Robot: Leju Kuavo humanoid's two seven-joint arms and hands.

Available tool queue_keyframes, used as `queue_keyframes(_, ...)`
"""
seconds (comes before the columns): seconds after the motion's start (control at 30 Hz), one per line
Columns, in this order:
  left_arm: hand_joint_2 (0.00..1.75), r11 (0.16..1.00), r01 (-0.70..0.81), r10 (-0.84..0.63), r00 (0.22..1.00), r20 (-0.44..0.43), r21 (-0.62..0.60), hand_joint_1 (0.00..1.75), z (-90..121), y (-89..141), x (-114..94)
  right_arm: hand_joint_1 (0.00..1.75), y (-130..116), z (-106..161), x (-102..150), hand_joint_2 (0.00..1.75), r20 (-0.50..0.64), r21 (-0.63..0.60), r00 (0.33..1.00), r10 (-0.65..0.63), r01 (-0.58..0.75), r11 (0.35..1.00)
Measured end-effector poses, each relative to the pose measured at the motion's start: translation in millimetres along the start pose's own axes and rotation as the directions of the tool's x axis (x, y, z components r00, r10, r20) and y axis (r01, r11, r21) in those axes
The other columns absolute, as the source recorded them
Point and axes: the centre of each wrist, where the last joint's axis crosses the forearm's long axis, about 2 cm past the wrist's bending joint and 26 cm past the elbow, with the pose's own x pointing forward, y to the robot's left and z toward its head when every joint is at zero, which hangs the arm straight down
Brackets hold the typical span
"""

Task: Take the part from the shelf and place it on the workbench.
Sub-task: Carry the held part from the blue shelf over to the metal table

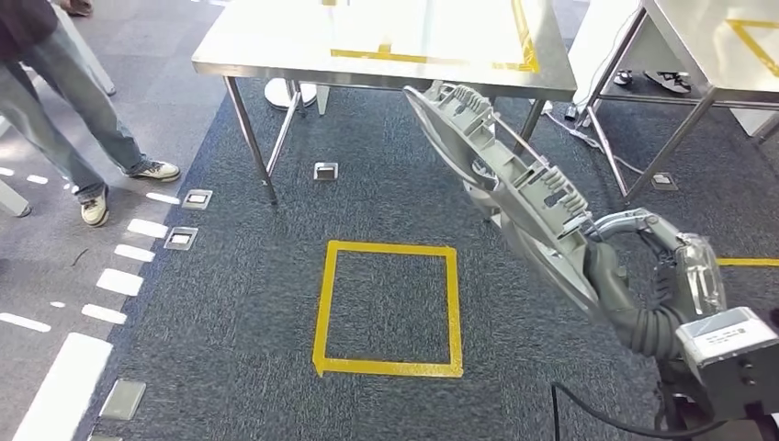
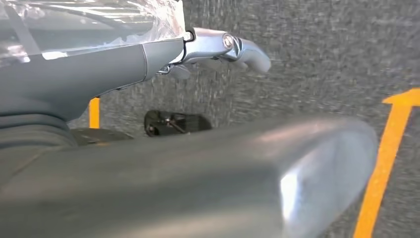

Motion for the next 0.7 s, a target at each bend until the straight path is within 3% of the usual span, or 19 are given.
queue_keyframes(0.23,0.00,1.000,-0.005,0.005,1.000,0.017,-0.002,0.00,-3,-1,8,1.75,0,1,0,1.75,-0.002,0.002,1.000,0.001,-0.001,1.000)
queue_keyframes(0.57,0.00,1.000,0.009,-0.009,1.000,-0.025,0.015,0.00,5,5,-12,1.75,1,2,-2,1.75,-0.015,0.003,1.000,-0.001,0.001,1.000)
queue_keyframes(0.7,0.00,1.000,0.008,-0.008,1.000,0.008,0.014,0.00,-2,3,2,1.75,0,1,-1,1.75,-0.007,0.000,1.000,0.001,-0.001,1.000)
